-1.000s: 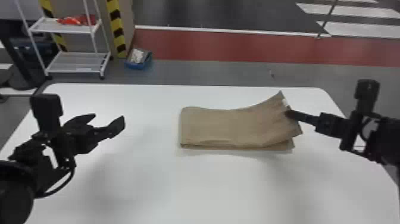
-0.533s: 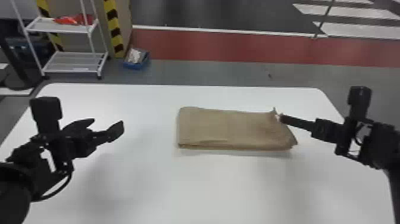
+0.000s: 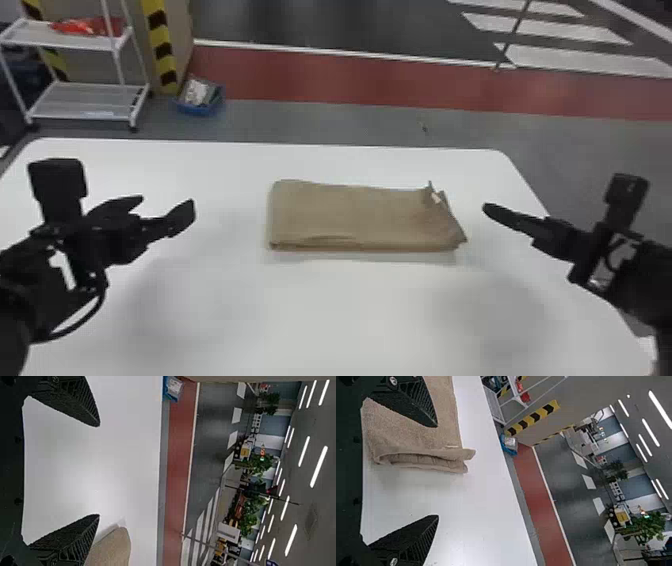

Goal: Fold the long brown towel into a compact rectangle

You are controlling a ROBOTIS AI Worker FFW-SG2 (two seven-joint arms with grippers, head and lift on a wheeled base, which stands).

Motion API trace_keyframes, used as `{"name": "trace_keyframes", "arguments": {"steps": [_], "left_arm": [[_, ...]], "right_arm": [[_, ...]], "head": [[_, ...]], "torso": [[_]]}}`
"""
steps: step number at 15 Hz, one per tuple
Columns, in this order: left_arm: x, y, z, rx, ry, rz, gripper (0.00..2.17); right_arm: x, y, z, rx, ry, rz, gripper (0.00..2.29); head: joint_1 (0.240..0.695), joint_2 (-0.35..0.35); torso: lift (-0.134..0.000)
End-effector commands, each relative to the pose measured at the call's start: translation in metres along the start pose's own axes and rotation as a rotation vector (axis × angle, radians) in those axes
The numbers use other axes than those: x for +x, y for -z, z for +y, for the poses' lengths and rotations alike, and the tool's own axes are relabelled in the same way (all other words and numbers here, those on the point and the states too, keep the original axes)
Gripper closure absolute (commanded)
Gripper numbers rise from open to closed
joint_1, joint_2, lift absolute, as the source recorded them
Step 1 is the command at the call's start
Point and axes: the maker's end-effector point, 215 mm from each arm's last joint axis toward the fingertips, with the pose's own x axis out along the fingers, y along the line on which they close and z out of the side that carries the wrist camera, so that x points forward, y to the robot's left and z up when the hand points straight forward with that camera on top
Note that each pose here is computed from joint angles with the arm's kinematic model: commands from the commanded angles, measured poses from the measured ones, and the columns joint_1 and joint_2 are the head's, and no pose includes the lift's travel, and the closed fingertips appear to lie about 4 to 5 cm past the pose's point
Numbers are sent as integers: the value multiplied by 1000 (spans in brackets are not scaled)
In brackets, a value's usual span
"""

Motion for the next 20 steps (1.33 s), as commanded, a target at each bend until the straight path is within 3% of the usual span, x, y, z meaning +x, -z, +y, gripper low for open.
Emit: {"name": "trace_keyframes", "arguments": {"steps": [1, 5, 11, 18, 20], "left_arm": [[9, 8, -21, -29, 12, 26, 70], [20, 6, -64, -75, 71, 23, 140], [53, 31, -133, -34, 123, 91, 215], [101, 44, -164, 41, 112, 127, 221], [100, 45, -166, 44, 115, 129, 397]], "right_arm": [[-14, 2, -16, 6, 22, -31, 70], [-28, 17, -28, 7, 35, -44, 70], [-54, 18, -29, 29, -7, -83, 73], [-75, 10, -40, 29, -12, -114, 73], [-81, 2, -43, 22, -11, -137, 73]], "head": [[695, -219], [695, -273], [695, -350], [695, -350], [695, -350]], "torso": [[-123], [-123], [-123], [-123], [-123]]}}
